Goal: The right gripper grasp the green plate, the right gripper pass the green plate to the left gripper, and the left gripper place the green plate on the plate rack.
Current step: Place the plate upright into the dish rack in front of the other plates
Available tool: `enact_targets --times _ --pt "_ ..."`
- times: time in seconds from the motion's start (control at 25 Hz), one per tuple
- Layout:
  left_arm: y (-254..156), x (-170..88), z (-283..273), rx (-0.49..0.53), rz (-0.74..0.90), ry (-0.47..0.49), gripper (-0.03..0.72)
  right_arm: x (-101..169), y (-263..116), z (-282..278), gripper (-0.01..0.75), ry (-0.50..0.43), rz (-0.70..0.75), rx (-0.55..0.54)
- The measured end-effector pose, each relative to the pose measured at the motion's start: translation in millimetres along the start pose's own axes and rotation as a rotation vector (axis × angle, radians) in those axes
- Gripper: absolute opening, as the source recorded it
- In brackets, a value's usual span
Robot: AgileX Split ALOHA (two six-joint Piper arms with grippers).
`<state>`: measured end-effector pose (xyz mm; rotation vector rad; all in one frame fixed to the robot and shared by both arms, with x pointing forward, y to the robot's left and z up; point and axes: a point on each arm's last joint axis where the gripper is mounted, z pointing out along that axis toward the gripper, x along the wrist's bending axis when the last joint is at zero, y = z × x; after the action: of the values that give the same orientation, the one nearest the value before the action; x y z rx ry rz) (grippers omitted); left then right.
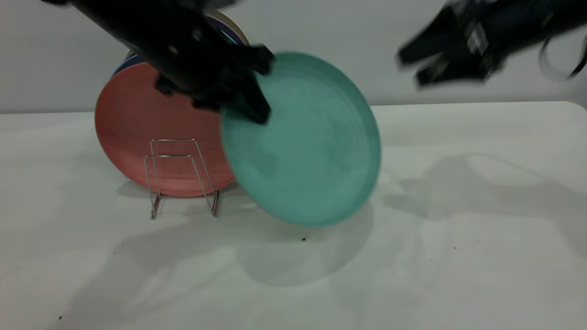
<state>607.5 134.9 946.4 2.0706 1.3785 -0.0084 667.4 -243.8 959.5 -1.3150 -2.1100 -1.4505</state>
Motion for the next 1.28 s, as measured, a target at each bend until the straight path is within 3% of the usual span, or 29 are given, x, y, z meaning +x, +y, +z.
enact_targets --times 0.16,0.36,0.52,0.72,0.96,1.28 --pt "5.3 13.3 -51.3 0.011 0.175 -0.007 0.117 39.0 22.4 -51.2 0.666 -0.041 -0.049 -0.047" --pt "7.4 33.4 -124.7 -0.030 0.422 0.079 0.117 102.5 28.1 -91.3 0.513 -0.173 -0.122 0.045" --pt "3.8 53.0 -161.2 -0.048 0.612 0.162 0.117 143.3 14.1 -99.3 0.442 -0.229 -0.114 0.109" --pt "0.6 70.6 -172.4 -0.029 0.828 0.217 0.117 181.0 -35.7 -99.2 0.415 -0.219 -0.081 0.184" --pt "6.5 74.9 -170.0 -0.040 1.135 0.277 0.117 206.0 -109.5 -112.5 0.415 -0.266 -0.050 0.254" --pt "10.7 83.2 -146.5 -0.097 1.262 0.234 0.117 222.3 -175.4 -128.6 0.415 -0.403 -0.004 0.295"
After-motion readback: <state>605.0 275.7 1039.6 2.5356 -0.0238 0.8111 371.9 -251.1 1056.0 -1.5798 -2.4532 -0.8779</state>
